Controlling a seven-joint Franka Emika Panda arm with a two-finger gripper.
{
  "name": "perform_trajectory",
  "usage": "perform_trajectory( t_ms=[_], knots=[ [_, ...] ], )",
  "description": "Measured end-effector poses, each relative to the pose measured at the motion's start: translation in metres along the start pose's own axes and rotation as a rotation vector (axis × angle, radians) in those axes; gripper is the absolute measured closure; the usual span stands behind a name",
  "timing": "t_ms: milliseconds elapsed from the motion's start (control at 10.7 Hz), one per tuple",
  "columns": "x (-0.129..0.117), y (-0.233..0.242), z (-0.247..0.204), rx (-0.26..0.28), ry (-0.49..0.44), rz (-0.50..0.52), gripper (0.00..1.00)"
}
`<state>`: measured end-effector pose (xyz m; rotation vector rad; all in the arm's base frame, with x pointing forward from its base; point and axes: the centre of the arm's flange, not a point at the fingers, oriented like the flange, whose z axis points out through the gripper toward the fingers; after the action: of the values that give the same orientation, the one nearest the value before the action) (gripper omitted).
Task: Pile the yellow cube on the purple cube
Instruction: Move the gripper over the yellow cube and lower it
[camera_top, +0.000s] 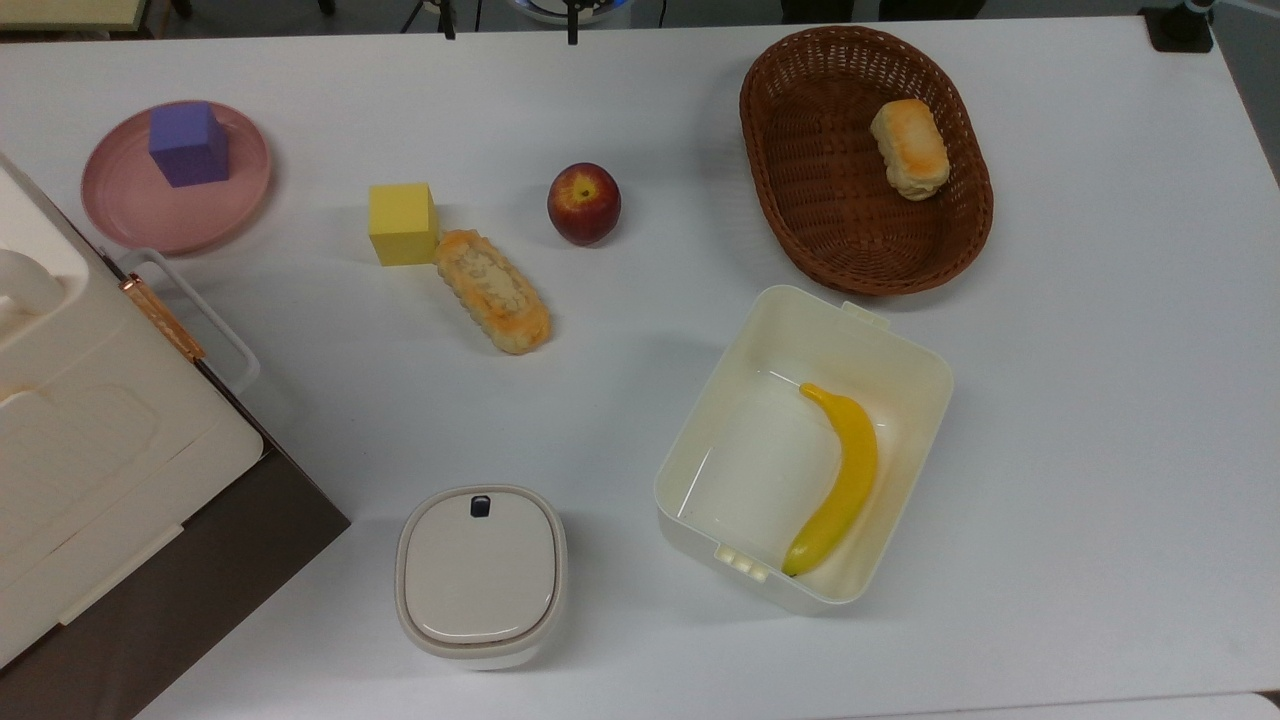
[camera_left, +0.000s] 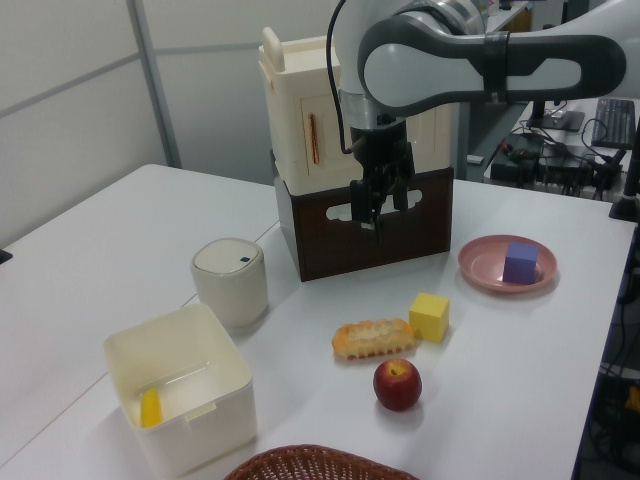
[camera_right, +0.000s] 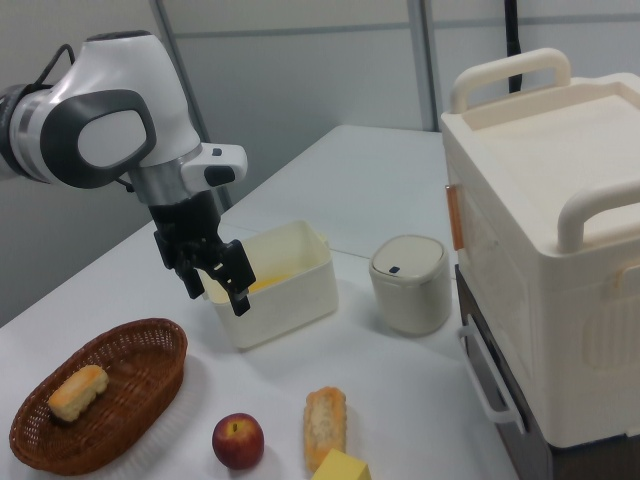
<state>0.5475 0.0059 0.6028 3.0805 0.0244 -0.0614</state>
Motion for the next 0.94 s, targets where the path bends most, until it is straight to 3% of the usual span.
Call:
perform_trajectory(
  t_ms=[468, 937],
  knots=[
    [0.000, 0.050, 0.008, 0.004, -0.015, 0.067, 0.00],
    [-0.001, 0.121, 0.066, 0.028, -0.120, 0.028, 0.00]
  ],
)
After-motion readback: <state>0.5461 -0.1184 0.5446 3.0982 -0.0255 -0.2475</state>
